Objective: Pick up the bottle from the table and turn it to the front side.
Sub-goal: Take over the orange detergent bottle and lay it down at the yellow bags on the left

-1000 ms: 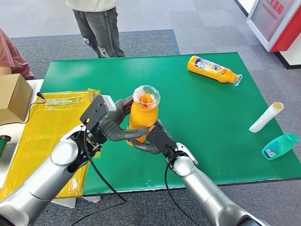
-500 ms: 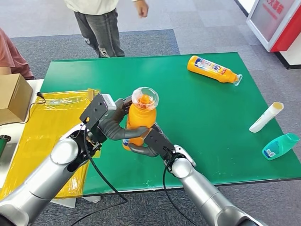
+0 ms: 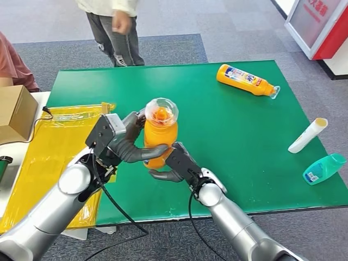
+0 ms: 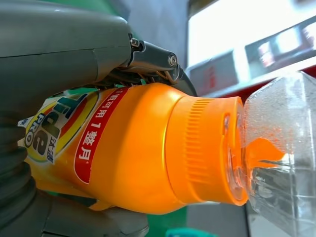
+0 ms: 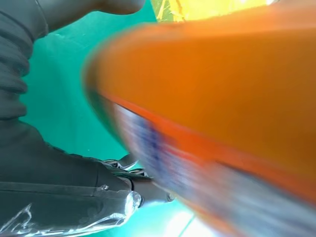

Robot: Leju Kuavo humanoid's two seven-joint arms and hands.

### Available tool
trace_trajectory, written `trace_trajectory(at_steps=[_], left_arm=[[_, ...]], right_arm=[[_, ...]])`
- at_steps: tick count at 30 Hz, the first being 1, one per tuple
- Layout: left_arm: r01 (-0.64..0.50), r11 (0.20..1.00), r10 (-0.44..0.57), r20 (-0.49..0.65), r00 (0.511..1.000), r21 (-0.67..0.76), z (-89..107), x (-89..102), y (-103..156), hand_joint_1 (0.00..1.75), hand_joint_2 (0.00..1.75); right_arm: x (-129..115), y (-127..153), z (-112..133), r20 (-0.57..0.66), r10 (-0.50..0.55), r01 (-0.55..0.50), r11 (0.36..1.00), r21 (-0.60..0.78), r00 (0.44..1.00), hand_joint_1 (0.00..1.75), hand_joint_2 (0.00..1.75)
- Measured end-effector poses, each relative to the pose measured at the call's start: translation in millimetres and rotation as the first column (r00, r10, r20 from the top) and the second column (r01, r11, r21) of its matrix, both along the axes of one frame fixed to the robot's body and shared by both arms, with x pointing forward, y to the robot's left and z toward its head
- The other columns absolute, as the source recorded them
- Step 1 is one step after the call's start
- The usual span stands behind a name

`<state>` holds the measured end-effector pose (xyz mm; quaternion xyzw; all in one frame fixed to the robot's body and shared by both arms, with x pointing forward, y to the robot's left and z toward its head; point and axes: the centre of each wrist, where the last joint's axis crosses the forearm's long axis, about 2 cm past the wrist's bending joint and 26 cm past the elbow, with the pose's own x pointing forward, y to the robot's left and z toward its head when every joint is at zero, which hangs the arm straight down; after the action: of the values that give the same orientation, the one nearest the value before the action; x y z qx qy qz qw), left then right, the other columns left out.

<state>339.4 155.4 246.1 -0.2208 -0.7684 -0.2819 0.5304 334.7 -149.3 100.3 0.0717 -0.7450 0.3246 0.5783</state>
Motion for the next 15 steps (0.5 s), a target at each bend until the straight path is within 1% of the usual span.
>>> trace_trajectory(at_steps=[3,10,13,15], left_arm=[[-0.064,0.997,0.067,0.076,0.995,-0.046,3.9,-2.8,6.7,1.75,1.75],[-0.157,0.979,0.174,0.135,0.975,-0.13,4.6,-9.3,25.6,1.75,1.75],[-0.215,0.965,0.239,0.174,0.955,-0.148,2.6,-11.5,34.5,1.75,1.75],[-0.277,0.949,0.305,0.223,0.926,-0.151,0.3,-13.7,41.3,1.75,1.75]], right_arm=[[-1.6,-3.3,-2.0,-0.012,-0.018,0.018,1.0,0.01,1.0,0.0,1.75],[-4.2,-14.1,-1.8,-0.052,-0.043,0.048,0.995,0.088,0.998,0.0,1.75],[-5.1,-20.2,-1.0,-0.064,-0.055,0.063,0.99,0.125,0.996,0.0,1.75],[-5.9,-24.9,-0.2,-0.068,-0.065,0.075,0.986,0.148,0.996,0.0,1.75]])
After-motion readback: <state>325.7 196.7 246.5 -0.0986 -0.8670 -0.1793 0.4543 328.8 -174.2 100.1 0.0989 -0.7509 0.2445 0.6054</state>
